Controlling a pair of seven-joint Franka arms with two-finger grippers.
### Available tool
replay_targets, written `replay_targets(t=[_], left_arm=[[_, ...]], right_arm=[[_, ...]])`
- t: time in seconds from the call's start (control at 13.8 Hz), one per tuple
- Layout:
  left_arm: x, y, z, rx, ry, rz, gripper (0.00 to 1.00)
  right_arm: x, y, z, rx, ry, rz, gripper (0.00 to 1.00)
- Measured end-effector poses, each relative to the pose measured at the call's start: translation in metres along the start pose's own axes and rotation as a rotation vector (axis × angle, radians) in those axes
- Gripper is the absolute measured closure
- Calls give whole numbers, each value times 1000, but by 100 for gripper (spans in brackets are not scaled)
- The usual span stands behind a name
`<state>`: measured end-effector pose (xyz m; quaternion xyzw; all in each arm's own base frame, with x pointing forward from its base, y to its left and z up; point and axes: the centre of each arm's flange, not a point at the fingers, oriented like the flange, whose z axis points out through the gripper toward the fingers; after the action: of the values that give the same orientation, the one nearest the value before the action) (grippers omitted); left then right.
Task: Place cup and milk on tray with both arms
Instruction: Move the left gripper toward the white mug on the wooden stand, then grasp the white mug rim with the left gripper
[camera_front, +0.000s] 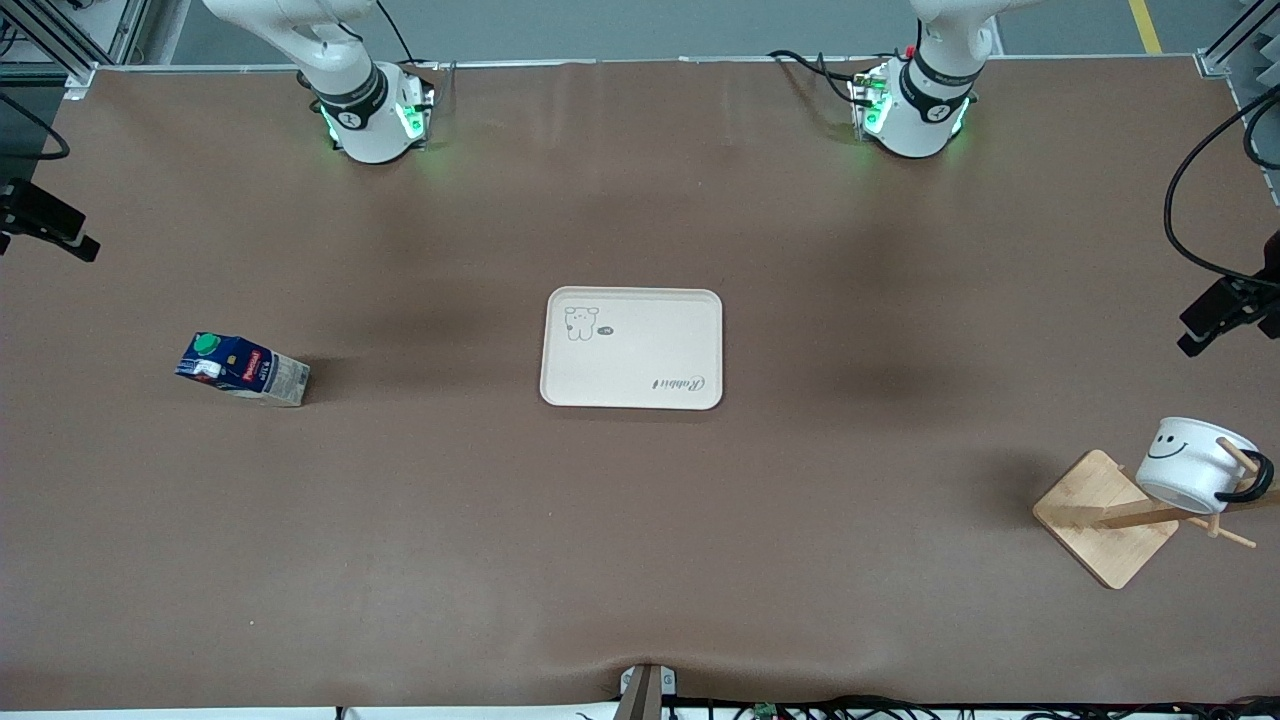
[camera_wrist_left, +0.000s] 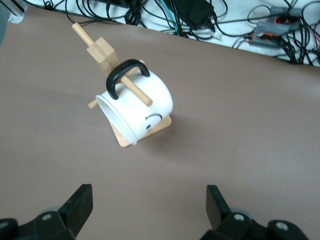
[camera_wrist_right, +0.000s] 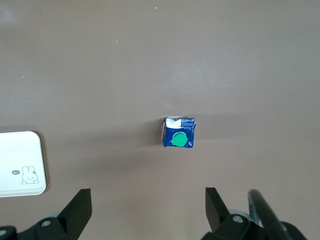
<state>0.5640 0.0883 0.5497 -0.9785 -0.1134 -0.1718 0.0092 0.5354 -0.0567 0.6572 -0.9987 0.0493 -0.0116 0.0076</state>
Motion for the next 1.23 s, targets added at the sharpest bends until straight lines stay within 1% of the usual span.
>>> replay_targets(t=[0.29, 0.58, 1.02, 1.23], left_arm=[[-3, -8, 47, -36, 81, -47, 0], [-6, -17, 92, -42, 164, -71, 0], [0, -21, 125, -47, 243, -82, 0], [0, -22, 144, -49, 270, -86, 0]], right_arm=[[1, 0, 1, 0, -3, 0, 0], [3, 0, 5, -1, -9, 1, 0], [4, 0, 7, -2, -14, 1, 0], [5, 0, 9, -2, -16, 2, 0]])
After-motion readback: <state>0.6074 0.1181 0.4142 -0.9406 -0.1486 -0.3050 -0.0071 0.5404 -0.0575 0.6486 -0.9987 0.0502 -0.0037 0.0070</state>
